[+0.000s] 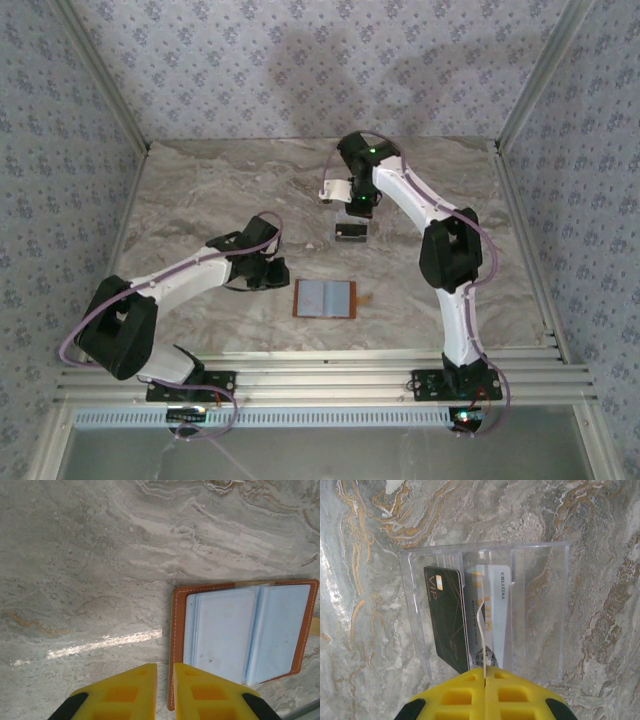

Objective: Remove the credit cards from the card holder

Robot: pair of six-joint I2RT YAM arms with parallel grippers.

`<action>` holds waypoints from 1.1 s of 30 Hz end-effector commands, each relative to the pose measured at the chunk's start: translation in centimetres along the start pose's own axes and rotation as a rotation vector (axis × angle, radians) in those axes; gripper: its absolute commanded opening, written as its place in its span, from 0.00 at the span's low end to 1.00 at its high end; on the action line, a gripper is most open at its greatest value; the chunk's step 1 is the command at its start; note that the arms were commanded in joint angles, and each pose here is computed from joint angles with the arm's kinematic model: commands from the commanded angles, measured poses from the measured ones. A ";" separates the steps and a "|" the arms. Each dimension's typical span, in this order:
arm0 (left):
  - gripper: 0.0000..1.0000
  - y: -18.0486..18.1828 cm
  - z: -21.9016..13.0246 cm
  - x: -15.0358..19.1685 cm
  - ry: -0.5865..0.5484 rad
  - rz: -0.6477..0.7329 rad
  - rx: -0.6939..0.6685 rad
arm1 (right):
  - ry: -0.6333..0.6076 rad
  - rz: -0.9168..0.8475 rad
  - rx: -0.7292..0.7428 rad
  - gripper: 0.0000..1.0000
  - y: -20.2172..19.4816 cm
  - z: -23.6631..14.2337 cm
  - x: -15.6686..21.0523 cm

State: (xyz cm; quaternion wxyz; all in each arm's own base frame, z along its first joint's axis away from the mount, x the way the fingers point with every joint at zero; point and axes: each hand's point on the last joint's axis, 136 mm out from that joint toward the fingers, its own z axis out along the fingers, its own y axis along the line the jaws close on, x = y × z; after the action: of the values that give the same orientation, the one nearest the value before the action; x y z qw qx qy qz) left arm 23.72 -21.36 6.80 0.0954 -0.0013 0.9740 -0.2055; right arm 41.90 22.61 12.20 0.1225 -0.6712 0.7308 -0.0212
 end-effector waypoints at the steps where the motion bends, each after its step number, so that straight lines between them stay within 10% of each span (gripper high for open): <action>1: 0.17 0.7 -0.4 0.2 -0.006 -0.012 -0.019 | 0.035 -0.160 -0.013 0.00 0.1 0.1 -0.1; 24: 0.17 1.9 -0.2 0.3 0.002 -0.031 -0.045 | 0.096 -0.199 -0.091 0.00 1.2 3.1 0.6; 33: 0.17 1.8 -0.3 0.3 0.003 -0.031 -0.041 | 0.108 -0.159 0.043 0.19 -1.5 1.4 0.7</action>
State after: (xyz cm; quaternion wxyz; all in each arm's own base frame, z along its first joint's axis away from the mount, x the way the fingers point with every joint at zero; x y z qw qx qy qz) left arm 23.61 -20.05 6.07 0.0921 -0.0165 0.9768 -0.1927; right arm 42.70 23.07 9.52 0.0932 -0.6803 0.7260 -0.0385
